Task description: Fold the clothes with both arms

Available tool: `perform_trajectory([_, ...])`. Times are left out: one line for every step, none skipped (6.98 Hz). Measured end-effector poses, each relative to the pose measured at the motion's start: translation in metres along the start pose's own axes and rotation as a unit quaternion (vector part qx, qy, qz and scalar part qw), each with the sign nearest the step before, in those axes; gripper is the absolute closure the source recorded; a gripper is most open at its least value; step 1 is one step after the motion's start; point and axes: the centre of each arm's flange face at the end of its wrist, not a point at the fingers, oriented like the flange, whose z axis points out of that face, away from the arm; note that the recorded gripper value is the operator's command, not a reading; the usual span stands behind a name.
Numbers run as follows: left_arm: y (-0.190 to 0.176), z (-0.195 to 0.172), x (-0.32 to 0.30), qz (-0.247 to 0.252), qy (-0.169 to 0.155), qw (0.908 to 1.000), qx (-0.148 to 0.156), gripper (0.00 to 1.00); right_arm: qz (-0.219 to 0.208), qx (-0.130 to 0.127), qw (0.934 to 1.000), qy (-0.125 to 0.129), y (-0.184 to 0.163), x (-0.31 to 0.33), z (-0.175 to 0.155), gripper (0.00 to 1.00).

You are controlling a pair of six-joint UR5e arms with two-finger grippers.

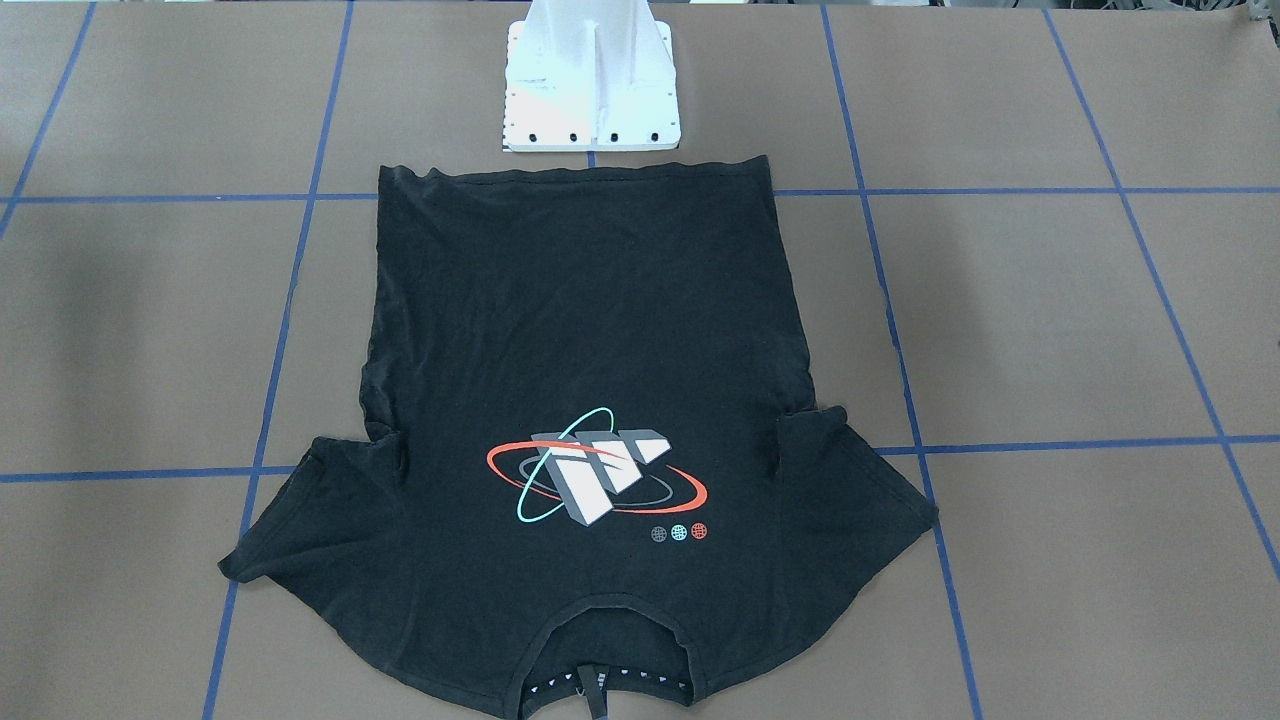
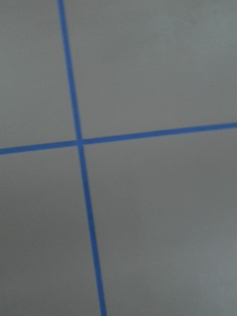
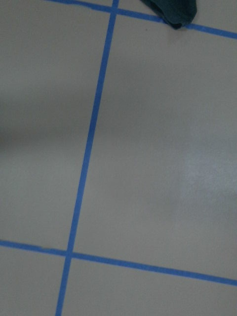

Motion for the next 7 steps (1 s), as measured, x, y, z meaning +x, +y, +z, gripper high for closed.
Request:
perform_trajectory([-0.009,0.011,0.006,0.024,0.003,0.9996,0.012,0.0,-0.001,0.007,0.9999,-0.012,-0.024,-0.028,0.016,0.0])
perform_trajectory([-0.014,0.015,0.012,0.045,0.003,0.9985,0.03,0.0,0.006,0.017,0.9995,-0.027,-0.045,-0.06,0.038,0.0])
perform_trajectory([-0.019,0.016,0.017,0.049,0.005,0.9976,0.048,0.0,0.01,0.029,0.9986,-0.043,-0.058,-0.088,0.061,0.0])
perform_trajectory([-0.024,0.024,0.024,0.046,0.01,0.9967,0.065,0.0,0.005,0.037,0.9977,-0.057,-0.071,-0.108,0.082,0.0])
perform_trajectory([-0.028,0.036,0.03,0.04,0.019,0.9957,0.081,0.0,-0.002,0.038,0.9972,-0.064,-0.088,-0.126,0.098,0.0])
perform_trajectory([-0.034,0.05,0.037,0.019,0.032,0.9948,0.095,0.0,-0.016,0.043,0.9966,-0.068,-0.102,-0.14,0.114,0.0])
perform_trajectory([-0.042,0.066,0.051,-0.004,0.05,0.993,0.107,0.0,-0.034,0.055,0.9954,-0.071,-0.114,-0.149,0.13,0.0])
